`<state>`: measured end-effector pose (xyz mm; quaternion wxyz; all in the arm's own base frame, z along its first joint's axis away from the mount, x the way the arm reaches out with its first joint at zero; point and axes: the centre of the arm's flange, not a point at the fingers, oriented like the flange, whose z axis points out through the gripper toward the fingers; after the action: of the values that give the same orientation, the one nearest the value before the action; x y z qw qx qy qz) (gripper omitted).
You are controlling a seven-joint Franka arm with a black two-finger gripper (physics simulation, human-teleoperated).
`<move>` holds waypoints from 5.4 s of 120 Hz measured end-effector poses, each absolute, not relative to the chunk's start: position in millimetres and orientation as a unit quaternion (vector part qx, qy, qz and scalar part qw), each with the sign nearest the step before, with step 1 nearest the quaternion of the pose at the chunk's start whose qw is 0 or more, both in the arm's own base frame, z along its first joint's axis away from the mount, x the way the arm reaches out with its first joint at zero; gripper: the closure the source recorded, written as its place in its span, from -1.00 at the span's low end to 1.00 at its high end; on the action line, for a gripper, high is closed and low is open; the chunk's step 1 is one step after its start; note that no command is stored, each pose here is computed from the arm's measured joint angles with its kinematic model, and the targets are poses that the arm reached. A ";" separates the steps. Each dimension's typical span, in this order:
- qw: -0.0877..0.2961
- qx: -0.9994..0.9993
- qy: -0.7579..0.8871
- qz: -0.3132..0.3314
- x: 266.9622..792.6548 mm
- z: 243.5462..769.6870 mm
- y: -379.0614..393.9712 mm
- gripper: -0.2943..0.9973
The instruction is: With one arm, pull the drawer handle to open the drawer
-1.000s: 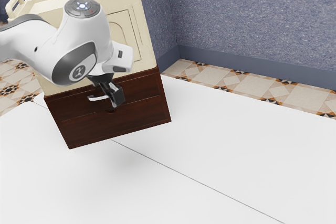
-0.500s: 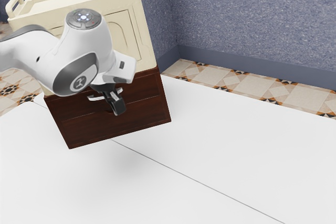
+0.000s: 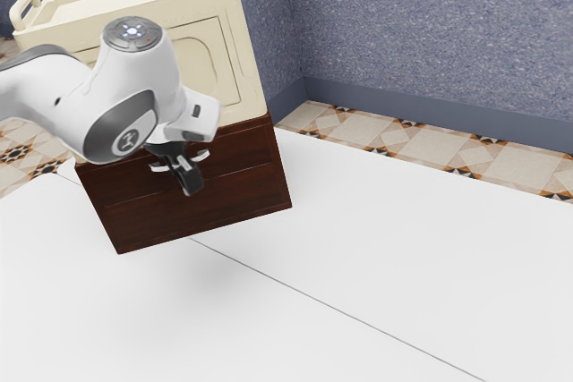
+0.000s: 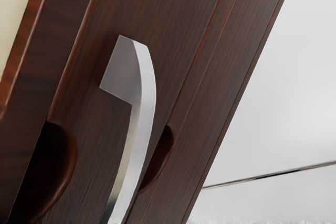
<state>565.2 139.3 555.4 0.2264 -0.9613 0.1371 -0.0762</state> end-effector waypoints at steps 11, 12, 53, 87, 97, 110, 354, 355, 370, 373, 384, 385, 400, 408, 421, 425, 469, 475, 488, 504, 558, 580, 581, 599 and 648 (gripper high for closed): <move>0.229 -0.959 0.147 -0.080 566.5 555.7 139.9 -0.55; 0.229 -0.959 0.148 -0.081 566.6 555.8 139.7 -0.57; 0.226 -0.953 0.182 -0.084 569.2 547.2 126.6 -0.47; 0.225 -0.952 0.188 -0.084 567.2 542.5 128.9 -0.30; 0.226 -0.952 0.187 -0.084 567.0 541.1 132.5 -0.25; 0.226 -0.952 0.184 -0.087 565.9 542.1 136.0 -0.15; 0.205 -0.959 0.155 -0.117 496.7 551.3 83.4 0.28; 0.205 -0.959 0.155 -0.117 496.5 551.2 83.0 0.28; 0.207 -0.959 0.153 -0.120 494.4 551.8 78.8 0.26; 0.207 -0.959 0.152 -0.120 494.2 551.9 78.4 0.25; 0.207 -0.959 0.149 -0.121 491.0 551.5 75.9 0.22; 0.207 -0.959 0.149 -0.121 490.7 551.5 75.6 0.21; 0.206 -0.959 0.149 -0.124 485.5 551.7 69.7 0.20; 0.205 -0.959 0.148 -0.126 483.3 552.1 67.2 0.21; 0.206 -0.959 0.147 -0.127 478.3 550.9 63.8 0.20; 0.206 -0.959 0.147 -0.128 477.3 550.4 62.9 0.18; 0.206 -0.958 0.142 -0.137 469.5 550.8 52.8 0.17; 0.205 -0.958 0.142 -0.139 467.9 550.4 51.6 0.14; 0.204 -0.958 0.140 -0.143 467.3 550.2 49.4 0.13; 0.205 -0.958 0.137 -0.149 466.6 552.5 46.0 0.15; 0.202 -0.958 0.131 -0.156 452.6 549.2 37.2 0.13; 0.201 -0.958 0.131 -0.157 449.3 548.0 34.5 0.09; 0.201 -0.958 0.131 -0.157 449.2 547.9 34.4 0.09; 0.200 -0.958 0.132 -0.159 447.0 548.4 30.8 0.09; 0.199 -0.958 0.128 -0.163 443.1 549.9 28.3 0.10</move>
<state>443.1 28.3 549.9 0.1989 -0.9578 0.1279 -0.1632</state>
